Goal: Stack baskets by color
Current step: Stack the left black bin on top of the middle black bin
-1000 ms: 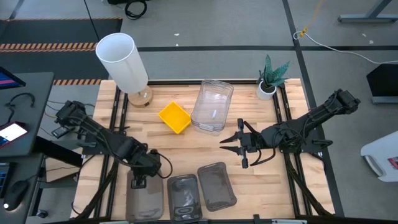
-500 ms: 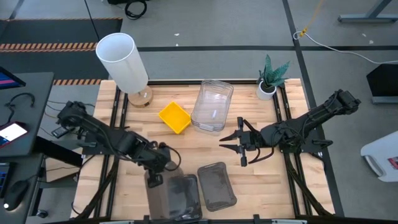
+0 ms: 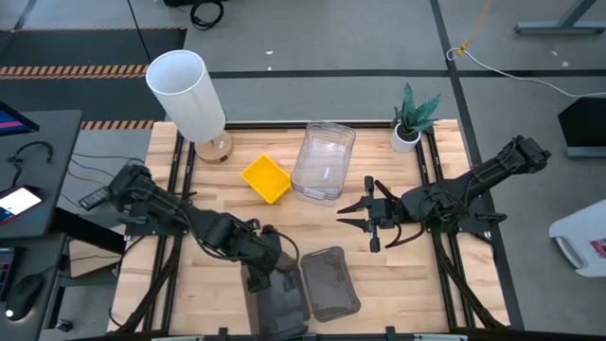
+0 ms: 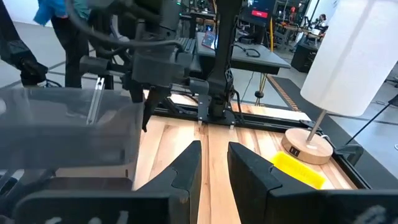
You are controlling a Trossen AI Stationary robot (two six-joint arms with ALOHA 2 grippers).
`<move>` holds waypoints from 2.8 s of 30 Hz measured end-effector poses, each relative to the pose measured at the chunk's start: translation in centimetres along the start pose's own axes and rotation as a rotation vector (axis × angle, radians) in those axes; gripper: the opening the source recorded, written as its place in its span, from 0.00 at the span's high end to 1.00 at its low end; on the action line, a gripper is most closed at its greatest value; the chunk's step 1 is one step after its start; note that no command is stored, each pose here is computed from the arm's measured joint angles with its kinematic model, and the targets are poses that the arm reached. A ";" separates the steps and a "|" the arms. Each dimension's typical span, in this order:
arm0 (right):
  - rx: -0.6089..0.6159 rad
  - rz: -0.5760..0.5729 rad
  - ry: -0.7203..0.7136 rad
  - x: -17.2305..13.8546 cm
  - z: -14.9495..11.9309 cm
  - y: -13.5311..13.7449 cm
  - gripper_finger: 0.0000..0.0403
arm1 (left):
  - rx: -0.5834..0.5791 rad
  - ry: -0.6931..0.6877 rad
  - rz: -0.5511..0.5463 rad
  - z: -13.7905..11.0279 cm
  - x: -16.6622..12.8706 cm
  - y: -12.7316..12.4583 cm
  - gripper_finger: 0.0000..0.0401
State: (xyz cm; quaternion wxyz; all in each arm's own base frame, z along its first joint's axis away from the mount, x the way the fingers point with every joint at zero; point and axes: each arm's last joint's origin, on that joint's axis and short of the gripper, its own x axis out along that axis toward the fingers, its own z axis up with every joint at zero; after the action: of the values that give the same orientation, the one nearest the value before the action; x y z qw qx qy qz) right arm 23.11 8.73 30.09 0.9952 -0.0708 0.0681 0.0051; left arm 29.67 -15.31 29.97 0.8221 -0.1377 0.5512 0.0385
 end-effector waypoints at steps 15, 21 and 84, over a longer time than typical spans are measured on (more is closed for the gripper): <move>0.002 0.006 0.004 0.0 0.0 0.1 0.79 | 0.142 0.149 0.046 0.1 3.6 -0.8 0.99; 0.004 0.010 0.004 0.0 0.0 0.1 0.79 | 0.141 0.144 0.041 0.2 3.9 -0.9 0.99; 0.034 0.018 0.003 0.0 -0.6 0.2 0.79 | 0.360 0.251 0.371 0.6 10.6 1.3 0.65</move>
State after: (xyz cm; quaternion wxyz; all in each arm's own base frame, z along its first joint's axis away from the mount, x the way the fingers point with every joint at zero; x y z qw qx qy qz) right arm 23.05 8.89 29.51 0.9960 -0.0533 0.0703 0.0127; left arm 34.08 -14.83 20.27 0.7375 0.1100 0.6624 0.0725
